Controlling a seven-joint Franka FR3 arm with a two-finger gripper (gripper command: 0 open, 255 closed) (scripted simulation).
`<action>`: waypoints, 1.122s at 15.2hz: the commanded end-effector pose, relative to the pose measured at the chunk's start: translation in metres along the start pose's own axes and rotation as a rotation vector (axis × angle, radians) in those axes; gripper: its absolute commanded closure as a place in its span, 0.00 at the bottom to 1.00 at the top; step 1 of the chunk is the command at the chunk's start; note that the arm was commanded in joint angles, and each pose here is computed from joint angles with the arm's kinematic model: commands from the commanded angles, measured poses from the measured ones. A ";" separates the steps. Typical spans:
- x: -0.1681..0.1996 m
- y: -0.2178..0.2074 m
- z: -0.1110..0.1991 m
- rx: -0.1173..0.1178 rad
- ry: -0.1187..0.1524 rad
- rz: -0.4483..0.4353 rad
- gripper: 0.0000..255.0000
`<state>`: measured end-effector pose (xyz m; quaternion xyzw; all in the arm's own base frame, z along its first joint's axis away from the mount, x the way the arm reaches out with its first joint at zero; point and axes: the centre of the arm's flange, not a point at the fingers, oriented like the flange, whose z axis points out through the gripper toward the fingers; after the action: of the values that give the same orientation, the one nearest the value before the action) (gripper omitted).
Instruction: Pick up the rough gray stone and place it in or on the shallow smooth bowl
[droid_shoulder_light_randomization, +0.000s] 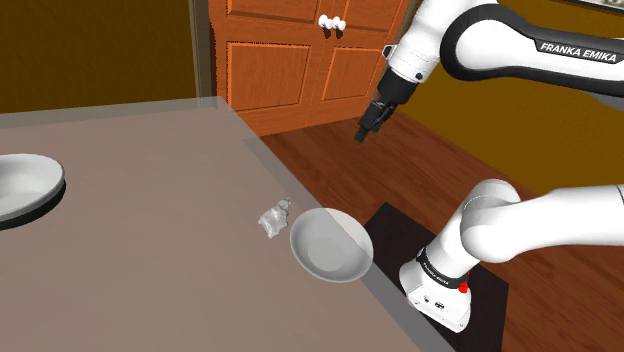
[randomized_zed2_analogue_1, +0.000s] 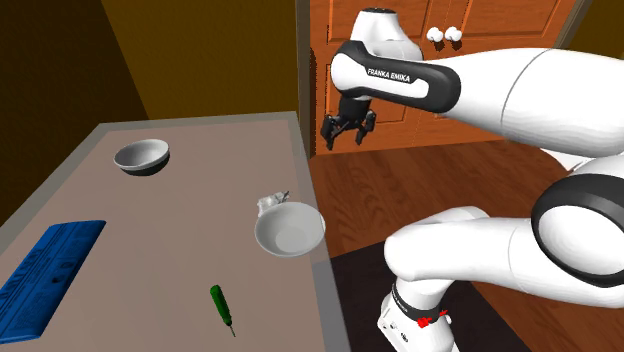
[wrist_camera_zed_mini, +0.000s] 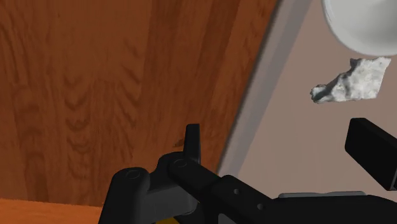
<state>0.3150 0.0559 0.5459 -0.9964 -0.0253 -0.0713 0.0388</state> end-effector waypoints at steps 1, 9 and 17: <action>0.001 -0.008 0.021 0.050 0.005 0.037 0.00; 0.010 -0.055 0.098 0.240 0.019 0.170 0.00; 0.025 -0.104 0.158 0.398 0.030 0.280 0.00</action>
<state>0.3538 0.1666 0.4059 -0.9635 0.0956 -0.0735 0.2388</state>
